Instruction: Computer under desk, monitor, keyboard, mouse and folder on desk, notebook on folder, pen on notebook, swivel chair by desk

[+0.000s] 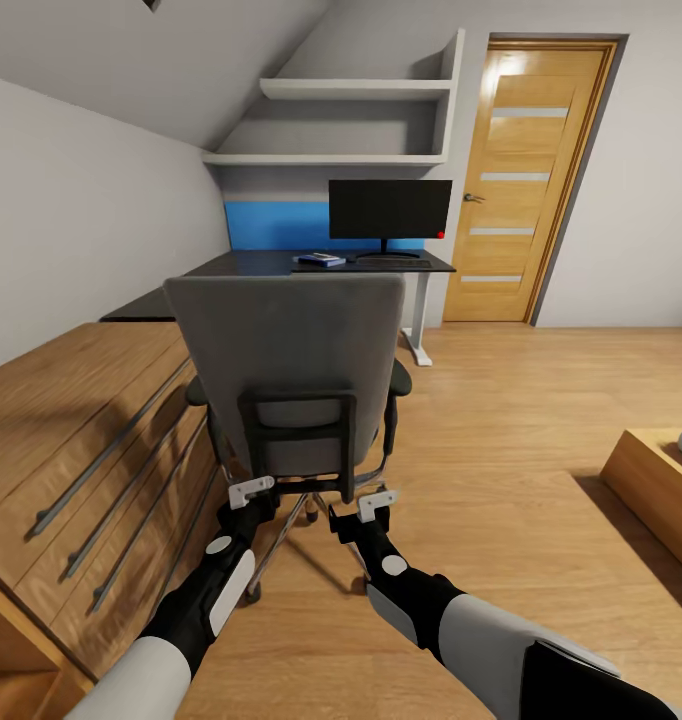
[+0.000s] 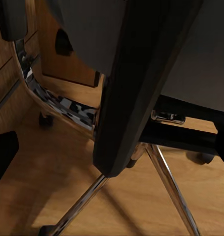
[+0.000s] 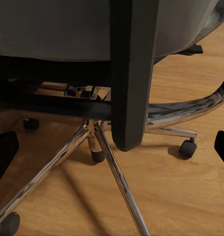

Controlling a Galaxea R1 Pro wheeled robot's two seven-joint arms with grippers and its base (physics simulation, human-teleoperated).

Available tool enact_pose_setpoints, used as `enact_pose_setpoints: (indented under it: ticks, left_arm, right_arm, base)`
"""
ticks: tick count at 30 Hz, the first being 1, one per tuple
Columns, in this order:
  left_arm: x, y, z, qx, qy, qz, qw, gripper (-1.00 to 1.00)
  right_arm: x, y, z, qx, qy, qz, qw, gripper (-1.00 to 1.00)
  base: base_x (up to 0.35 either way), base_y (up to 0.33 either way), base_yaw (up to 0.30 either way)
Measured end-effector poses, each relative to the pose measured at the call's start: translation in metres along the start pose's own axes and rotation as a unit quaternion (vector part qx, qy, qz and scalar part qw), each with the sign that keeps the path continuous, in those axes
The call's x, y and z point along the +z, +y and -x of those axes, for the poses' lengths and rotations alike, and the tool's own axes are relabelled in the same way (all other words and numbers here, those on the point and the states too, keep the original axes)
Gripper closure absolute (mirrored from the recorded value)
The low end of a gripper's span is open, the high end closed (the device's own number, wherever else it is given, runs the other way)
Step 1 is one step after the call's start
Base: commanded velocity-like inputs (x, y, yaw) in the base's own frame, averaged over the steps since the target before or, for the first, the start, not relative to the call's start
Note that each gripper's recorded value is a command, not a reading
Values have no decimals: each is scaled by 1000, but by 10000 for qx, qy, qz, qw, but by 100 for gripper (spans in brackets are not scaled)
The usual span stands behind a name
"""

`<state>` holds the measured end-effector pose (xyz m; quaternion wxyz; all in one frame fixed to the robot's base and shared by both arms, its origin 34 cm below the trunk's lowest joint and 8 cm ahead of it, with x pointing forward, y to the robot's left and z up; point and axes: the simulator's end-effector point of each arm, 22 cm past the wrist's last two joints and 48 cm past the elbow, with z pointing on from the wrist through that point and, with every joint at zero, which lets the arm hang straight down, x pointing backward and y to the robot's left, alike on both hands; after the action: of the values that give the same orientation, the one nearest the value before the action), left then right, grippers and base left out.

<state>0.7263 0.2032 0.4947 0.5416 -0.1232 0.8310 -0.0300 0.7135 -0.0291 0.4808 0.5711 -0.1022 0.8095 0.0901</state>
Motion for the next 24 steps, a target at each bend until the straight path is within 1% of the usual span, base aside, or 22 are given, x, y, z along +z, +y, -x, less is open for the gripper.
enact_pose_setpoints:
  ticks: [14, 15, 16, 19, 24]
  left_arm:
    - [0, 3, 0, -16, 2, 30, 10000, -100]
    - [1, 6, 0, -26, 2, 51, 10000, -100]
    - [2, 15, 2, -76, -2, 129, 9999, -100]
    - [3, 29, 3, -192, -5, 248, 9995, -100]
    - [5, 43, 6, -334, -11, 371, 9988, -100]
  right_arm:
    - [0, 0, 0, 0, 1, -7, 10000, -100]
    - [0, 0, 0, 0, 1, -9, 10000, -100]
    - [0, 0, 0, 0, -2, -11, 10000, -100]
    - [0, -1, 0, 1, 0, -13, 10000, -100]
    - [0, -1, 0, 0, 0, -14, 10000, -100]
  base:
    - [-1, 1, 0]
    - [-22, 19, 0]
    - [-45, 40, 0]
    - [-93, 85, 0]
    - [-85, 79, 0]
